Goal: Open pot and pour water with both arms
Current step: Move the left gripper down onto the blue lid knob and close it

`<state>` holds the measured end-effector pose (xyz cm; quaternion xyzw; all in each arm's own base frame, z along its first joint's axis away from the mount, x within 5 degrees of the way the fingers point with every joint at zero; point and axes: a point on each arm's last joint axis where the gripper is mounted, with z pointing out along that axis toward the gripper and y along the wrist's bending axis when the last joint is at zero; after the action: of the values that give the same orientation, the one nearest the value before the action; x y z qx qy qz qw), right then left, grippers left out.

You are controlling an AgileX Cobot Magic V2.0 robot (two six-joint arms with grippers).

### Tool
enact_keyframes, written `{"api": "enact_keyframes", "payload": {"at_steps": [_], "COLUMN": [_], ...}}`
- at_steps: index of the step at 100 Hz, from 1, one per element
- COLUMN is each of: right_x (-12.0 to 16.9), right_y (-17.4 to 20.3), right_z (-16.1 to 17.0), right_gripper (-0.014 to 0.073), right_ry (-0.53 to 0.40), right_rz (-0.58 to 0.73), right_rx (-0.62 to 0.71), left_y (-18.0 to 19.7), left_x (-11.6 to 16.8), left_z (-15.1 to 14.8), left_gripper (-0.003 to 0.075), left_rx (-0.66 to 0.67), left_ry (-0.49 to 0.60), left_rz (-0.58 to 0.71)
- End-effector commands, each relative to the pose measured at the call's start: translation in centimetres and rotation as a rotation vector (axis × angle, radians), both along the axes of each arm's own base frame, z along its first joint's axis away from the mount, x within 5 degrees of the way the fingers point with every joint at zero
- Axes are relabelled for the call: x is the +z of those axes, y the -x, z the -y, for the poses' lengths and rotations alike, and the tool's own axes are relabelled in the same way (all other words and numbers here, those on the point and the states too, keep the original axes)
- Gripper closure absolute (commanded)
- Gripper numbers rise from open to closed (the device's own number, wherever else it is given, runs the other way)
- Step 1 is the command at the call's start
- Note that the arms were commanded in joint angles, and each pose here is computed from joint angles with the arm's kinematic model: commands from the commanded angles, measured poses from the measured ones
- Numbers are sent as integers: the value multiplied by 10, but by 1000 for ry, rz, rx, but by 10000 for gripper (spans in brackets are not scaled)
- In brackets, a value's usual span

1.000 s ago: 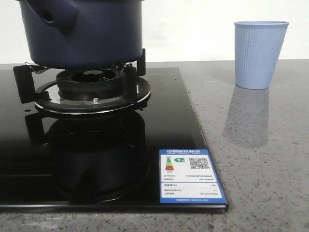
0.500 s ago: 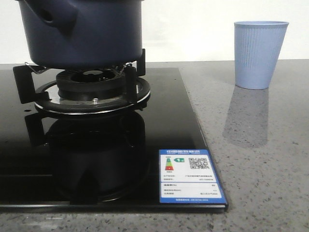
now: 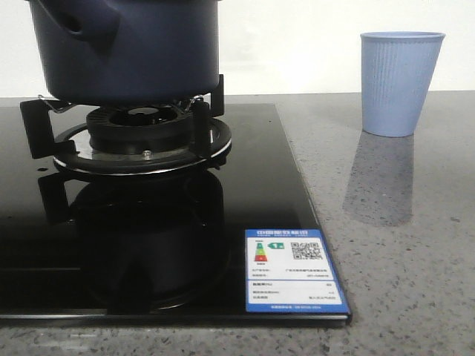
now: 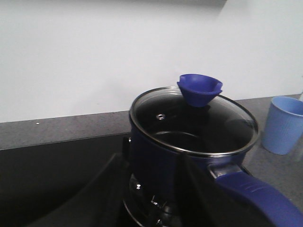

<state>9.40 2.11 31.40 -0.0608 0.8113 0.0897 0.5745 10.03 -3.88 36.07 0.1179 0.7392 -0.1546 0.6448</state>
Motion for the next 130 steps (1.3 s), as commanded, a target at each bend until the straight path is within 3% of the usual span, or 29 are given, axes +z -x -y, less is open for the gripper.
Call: {"api": "enact_keyframes", "payload": {"at_steps": [1, 7, 12, 52, 89, 130], "right_x": [17, 17, 17, 17, 17, 17], "right_y": [-3, -3, -3, -3, -3, -3], "right_z": [-1, -1, -1, -1, -1, -1], "right_gripper": [236, 139, 111, 118, 118, 118], "right_ry": [-9, -10, -10, -10, -10, -12], "right_rz": [91, 91, 91, 91, 91, 90], "right_rx": [3, 3, 3, 3, 3, 3], "left_y": [-10, -16, -23, -85, -139, -168], "left_x": [19, 19, 17, -4, 10, 11], "left_z": [6, 12, 18, 73, 108, 112], "left_gripper": [302, 238, 220, 220, 180, 181], "left_rx": [-21, -42, -62, -109, -115, -75], "left_ry": [52, 58, 59, 44, 2, -10], "left_rz": [84, 90, 83, 88, 83, 81]}}
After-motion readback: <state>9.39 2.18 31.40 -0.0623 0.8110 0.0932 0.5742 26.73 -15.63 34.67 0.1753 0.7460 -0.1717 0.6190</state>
